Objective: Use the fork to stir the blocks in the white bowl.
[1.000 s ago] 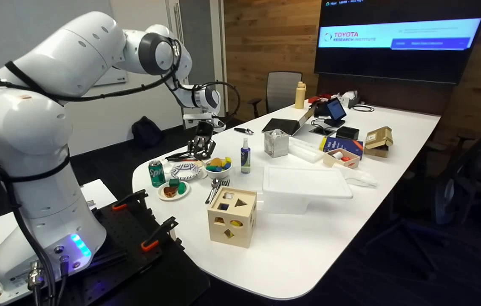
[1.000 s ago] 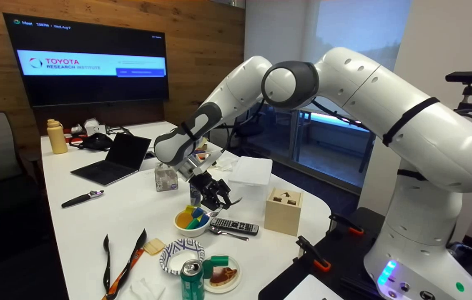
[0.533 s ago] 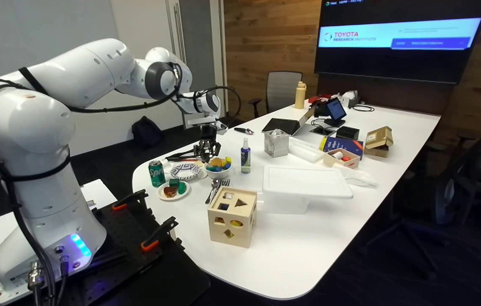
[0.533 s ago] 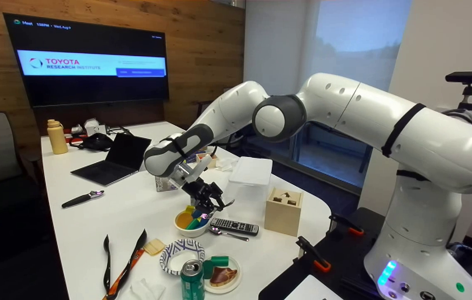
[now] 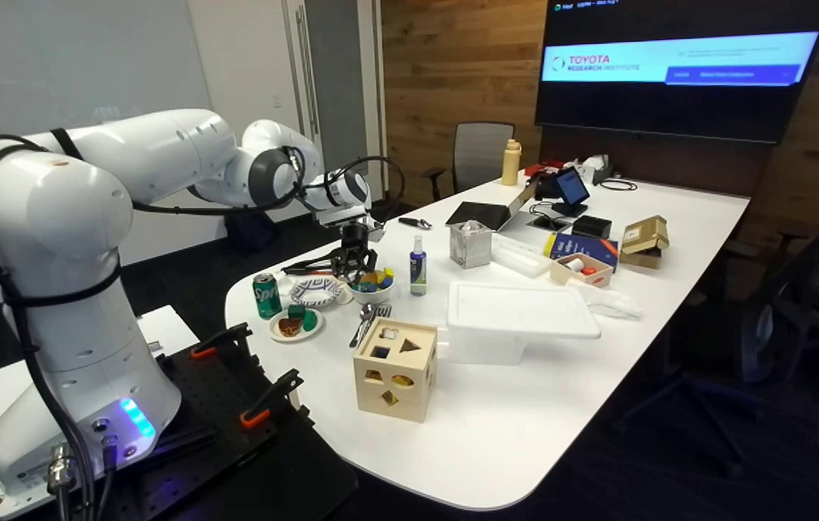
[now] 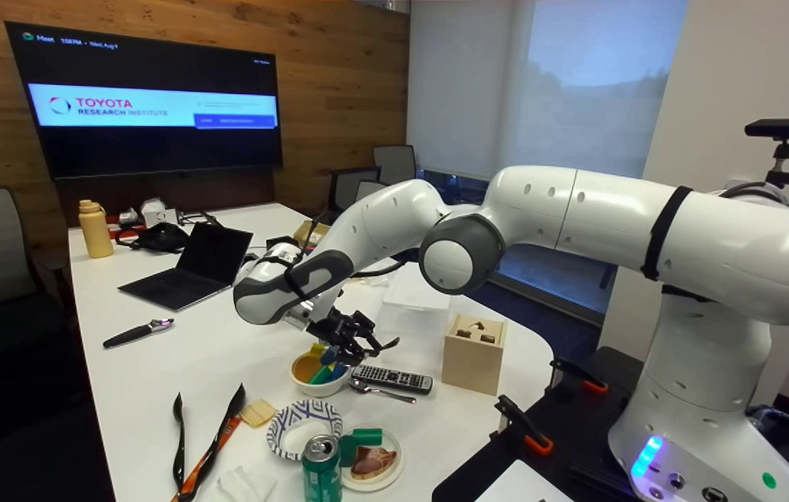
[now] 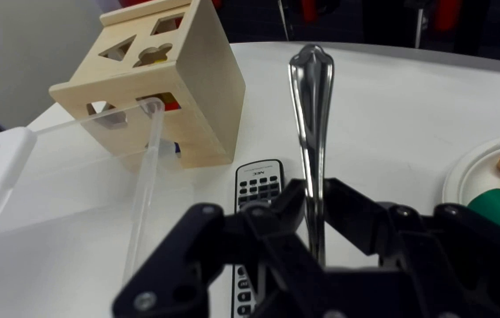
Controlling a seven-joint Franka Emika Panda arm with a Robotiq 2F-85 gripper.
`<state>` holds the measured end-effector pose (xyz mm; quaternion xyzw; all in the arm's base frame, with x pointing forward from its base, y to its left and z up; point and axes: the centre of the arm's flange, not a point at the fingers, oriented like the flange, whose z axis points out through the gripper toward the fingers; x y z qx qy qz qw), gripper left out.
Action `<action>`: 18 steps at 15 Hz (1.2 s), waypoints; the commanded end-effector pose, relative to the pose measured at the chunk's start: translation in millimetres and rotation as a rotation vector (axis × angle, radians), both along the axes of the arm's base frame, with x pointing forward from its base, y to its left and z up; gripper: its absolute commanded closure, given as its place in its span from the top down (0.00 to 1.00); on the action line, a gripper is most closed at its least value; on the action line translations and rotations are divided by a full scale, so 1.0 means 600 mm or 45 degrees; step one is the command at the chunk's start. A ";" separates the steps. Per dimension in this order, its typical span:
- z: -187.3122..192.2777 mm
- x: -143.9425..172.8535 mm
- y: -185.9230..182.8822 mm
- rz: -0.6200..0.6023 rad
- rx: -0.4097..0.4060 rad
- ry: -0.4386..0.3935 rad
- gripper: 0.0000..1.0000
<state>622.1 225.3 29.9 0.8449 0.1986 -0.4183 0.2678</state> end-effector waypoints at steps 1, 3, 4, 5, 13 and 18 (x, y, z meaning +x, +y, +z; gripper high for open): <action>-0.030 0.106 0.060 0.089 0.038 0.023 0.05; -0.022 0.109 0.070 0.127 0.104 0.020 0.05; -0.017 0.112 0.075 0.146 0.139 0.021 0.05; -0.015 0.115 0.078 0.166 0.175 0.025 0.05; 0.000 0.149 0.088 0.283 0.460 -0.005 0.05; 0.062 0.175 0.089 0.295 0.577 -0.193 0.05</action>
